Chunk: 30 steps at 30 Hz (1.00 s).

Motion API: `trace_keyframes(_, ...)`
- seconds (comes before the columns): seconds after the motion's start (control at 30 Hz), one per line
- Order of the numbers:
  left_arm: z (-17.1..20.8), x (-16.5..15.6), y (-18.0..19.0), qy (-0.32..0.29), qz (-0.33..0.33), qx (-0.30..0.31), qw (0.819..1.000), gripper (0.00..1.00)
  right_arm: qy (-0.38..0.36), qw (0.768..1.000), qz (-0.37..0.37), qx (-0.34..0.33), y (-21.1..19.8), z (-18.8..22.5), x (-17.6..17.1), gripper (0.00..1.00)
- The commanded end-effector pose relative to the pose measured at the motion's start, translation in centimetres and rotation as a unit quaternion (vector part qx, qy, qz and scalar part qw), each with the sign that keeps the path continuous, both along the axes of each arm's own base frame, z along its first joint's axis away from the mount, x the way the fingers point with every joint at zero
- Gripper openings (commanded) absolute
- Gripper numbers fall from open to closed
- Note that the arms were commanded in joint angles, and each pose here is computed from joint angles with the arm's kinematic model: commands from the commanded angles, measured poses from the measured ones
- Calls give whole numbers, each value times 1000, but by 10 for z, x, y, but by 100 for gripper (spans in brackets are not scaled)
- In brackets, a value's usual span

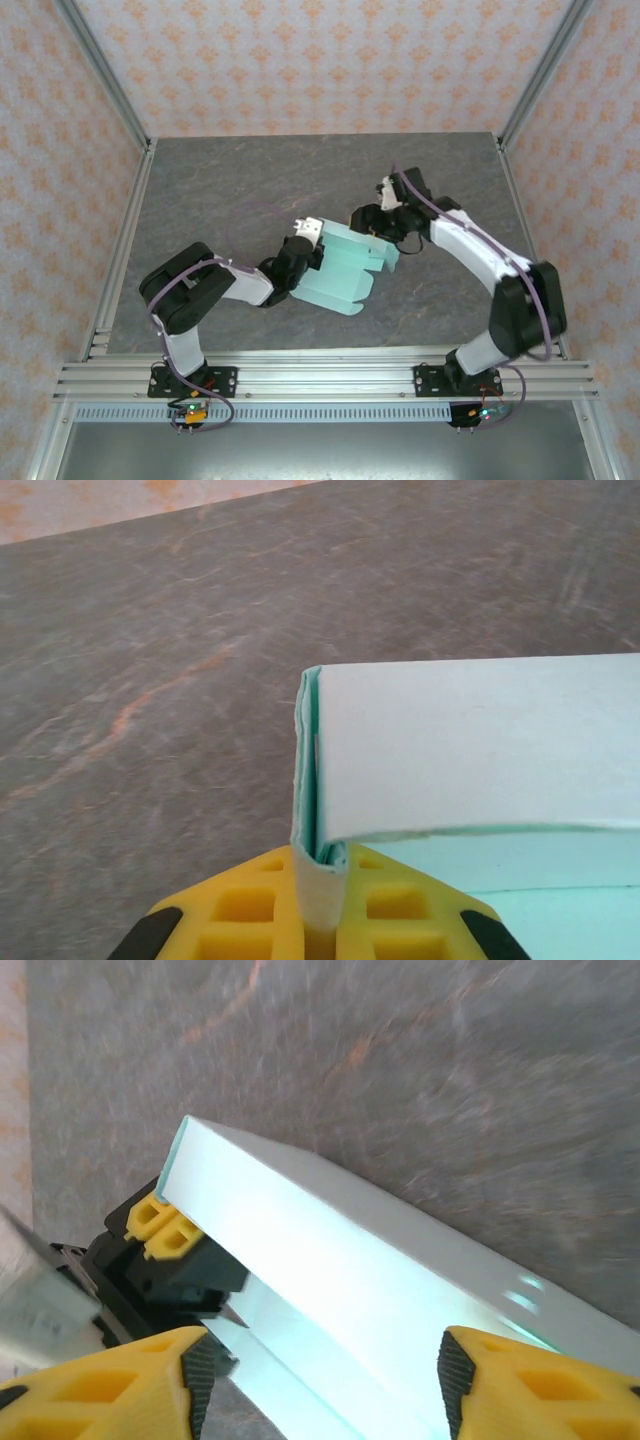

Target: Fold the paper box

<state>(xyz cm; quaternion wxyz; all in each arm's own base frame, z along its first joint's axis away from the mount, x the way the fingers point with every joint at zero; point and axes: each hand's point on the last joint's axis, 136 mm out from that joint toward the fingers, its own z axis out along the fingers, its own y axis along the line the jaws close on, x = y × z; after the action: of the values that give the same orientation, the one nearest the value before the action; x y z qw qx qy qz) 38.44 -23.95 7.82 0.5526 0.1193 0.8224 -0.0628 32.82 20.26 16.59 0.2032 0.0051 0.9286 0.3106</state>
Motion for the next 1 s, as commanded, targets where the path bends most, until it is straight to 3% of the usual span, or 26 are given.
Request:
trace_keyframes(0.0, -1, -2, 22, 12, 30, -9, 999, 7, -123, 990, -51, -54, -39, 25, 9, 65)
trace_keyframes(0.1, -2, -6, 31, 11, 31, -20, 999, 7, -223, 964, -105, -104, -76, 36, 5, 67)
trace_keyframes(0.3, 1, -7, 38, 17, 17, -44, 999, 7, -351, 923, -64, -144, -92, 23, -8, 64)
trace_keyframes(0.47, 3, -8, 38, 24, -5, -69, 997, 7, -331, 930, 69, -147, -60, -12, -9, 59)
trace_keyframes(0.63, 5, -5, 36, 32, -34, -94, 995, 7, -300, 923, 219, -104, -20, -32, -26, 50)
trace_keyframes(0.97, 3, -1, 35, 47, -52, -138, 988, 7, -342, 879, 324, -69, 22, -29, -49, 45)
